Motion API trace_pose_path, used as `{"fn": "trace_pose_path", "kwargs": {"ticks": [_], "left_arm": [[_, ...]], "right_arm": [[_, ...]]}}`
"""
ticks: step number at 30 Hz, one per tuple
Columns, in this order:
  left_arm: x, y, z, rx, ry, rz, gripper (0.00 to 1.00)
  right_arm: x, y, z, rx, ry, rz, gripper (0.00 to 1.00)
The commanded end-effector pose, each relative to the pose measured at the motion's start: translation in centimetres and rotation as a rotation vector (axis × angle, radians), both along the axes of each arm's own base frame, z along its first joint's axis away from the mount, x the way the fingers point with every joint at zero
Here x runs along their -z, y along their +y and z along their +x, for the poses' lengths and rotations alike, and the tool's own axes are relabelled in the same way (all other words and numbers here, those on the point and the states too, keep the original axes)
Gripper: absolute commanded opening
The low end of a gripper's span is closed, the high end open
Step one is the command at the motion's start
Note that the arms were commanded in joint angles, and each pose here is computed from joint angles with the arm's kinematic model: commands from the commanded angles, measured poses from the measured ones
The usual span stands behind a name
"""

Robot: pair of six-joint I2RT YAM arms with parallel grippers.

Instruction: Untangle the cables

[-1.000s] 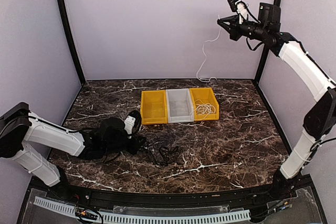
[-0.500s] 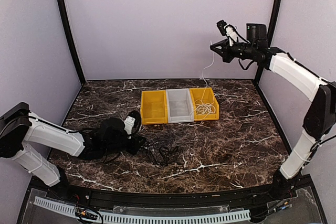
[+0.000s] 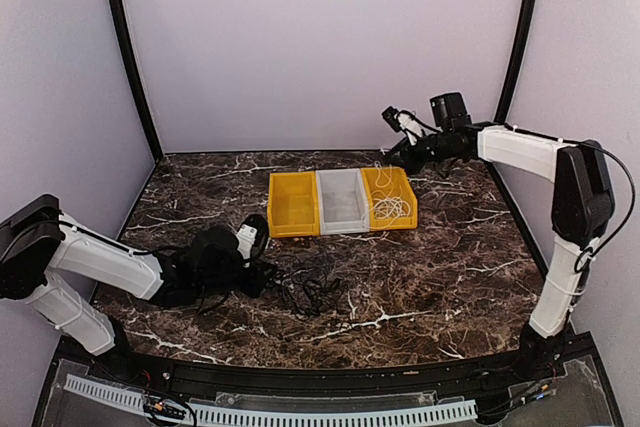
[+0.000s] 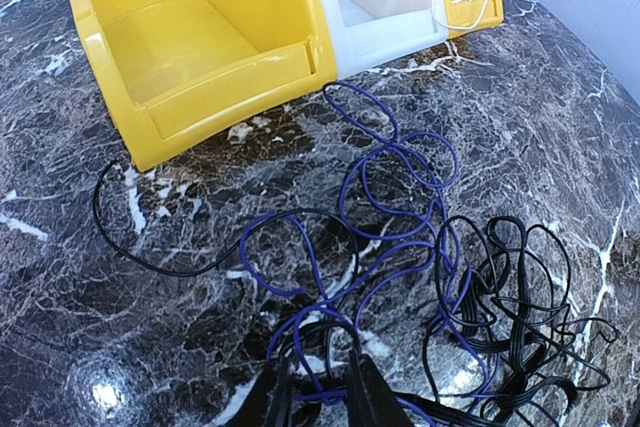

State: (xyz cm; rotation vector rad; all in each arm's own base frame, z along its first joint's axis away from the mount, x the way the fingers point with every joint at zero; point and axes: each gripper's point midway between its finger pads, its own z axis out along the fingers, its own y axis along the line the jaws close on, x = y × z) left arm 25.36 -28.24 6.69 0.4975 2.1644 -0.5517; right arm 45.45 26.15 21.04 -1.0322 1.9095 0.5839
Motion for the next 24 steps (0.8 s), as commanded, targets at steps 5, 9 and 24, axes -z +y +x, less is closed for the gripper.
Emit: {"fn": "trace_pose_path", "kwargs": {"ticks": [5,9,24], "left_arm": [[0.4,0.8,-0.4,-0.017,0.001,0.007,0.21],[0.5,0.9,-0.5,-0.016,0.003,0.010,0.22],[1.0,0.8,-0.5,-0.013,0.012,0.015,0.23]], "right_arm": [[8.1,1.5,-1.1,-0.029,0.166,-0.160,0.00],[9.1,1.3,-0.8,-0.004,0.186,-0.199,0.00],[8.8,0.3,-3.2,-0.182,0.132,-0.351,0.52]]}}
